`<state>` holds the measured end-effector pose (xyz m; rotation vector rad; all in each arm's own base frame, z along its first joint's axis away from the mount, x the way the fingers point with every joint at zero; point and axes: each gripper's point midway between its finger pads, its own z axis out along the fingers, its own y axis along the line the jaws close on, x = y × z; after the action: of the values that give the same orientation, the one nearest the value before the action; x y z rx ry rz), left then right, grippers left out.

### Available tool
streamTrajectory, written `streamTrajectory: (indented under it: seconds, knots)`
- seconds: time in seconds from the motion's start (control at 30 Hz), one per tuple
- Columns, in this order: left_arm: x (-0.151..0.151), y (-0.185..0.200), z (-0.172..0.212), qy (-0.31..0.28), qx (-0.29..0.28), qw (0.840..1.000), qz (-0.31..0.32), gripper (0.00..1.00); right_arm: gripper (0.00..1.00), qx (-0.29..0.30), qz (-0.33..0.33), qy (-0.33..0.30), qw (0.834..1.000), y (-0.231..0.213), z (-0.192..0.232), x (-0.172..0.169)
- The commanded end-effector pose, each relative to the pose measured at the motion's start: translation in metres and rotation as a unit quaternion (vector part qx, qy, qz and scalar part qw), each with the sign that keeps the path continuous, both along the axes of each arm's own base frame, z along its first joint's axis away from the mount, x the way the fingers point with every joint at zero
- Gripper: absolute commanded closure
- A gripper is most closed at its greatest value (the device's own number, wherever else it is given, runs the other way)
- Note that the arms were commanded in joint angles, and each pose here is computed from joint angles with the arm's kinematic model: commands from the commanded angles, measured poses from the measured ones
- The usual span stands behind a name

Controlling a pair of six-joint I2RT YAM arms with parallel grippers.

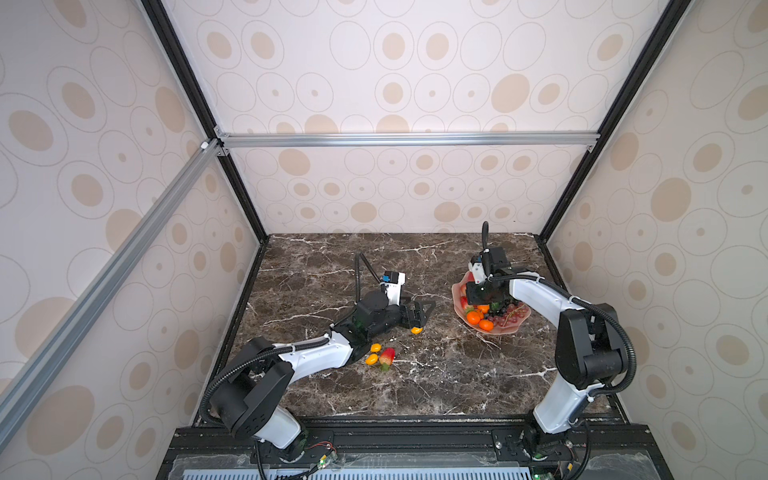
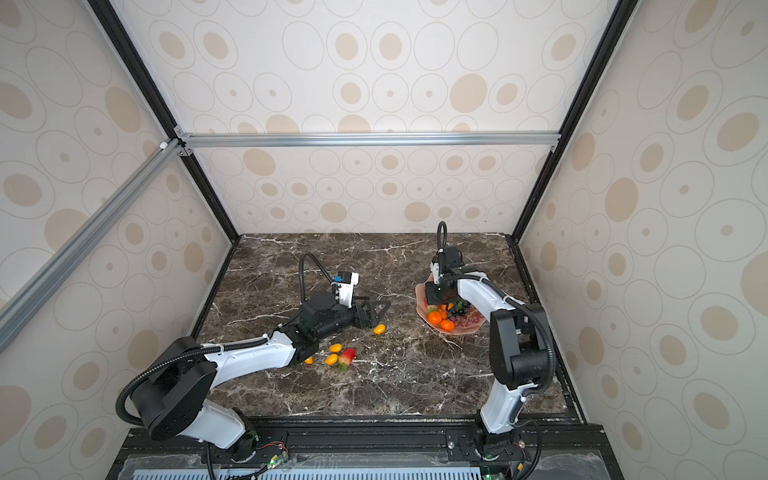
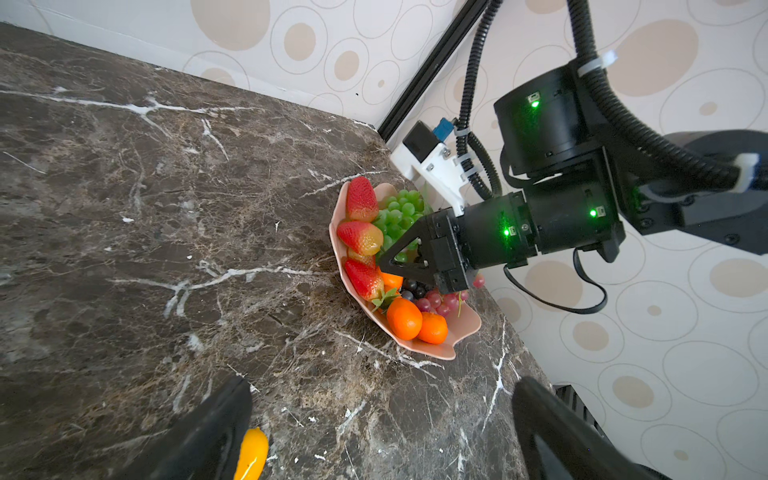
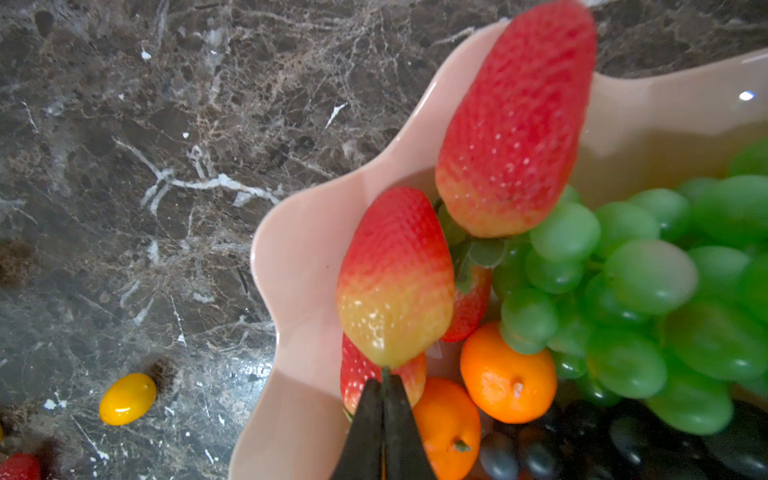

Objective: Place and organize the fake fruits in the fruit bowl
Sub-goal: 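Lower the strawberry into the bowl and open the right gripper, then move the right gripper back down over the last loose strawberry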

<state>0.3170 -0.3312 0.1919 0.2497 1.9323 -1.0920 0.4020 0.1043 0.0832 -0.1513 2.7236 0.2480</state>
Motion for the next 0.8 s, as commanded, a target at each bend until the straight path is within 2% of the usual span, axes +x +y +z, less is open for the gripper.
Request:
streamTrajectory:
  seconds: [0.0, 0.17, 0.4, 0.57, 0.77]
  knots:
    - [-0.003, 0.000, 0.019, -0.019, -0.019, 1.000, 0.002, 0.01, 0.86, -0.009, 0.004, 0.014, 1.000, -0.003, -0.004, -0.004]
    - [-0.003, 0.001, 0.017, -0.016, -0.018, 1.000, 0.003, 0.01, 0.73, -0.014, 0.000, 0.009, 1.000, -0.006, 0.000, -0.003]
    - [0.001, 0.007, 0.014, -0.011, 0.000, 1.000, 0.020, 0.01, 0.61, -0.026, -0.013, -0.013, 0.999, -0.013, 0.014, -0.004]
    - [0.004, 0.017, 0.014, -0.012, 0.029, 0.998, 0.046, 0.01, 0.43, -0.019, -0.024, -0.060, 0.998, -0.016, 0.039, -0.008]
    - [0.001, 0.032, 0.017, -0.024, 0.049, 0.997, 0.062, 0.01, 0.41, 0.020, -0.038, -0.085, 0.995, -0.004, 0.063, -0.020]
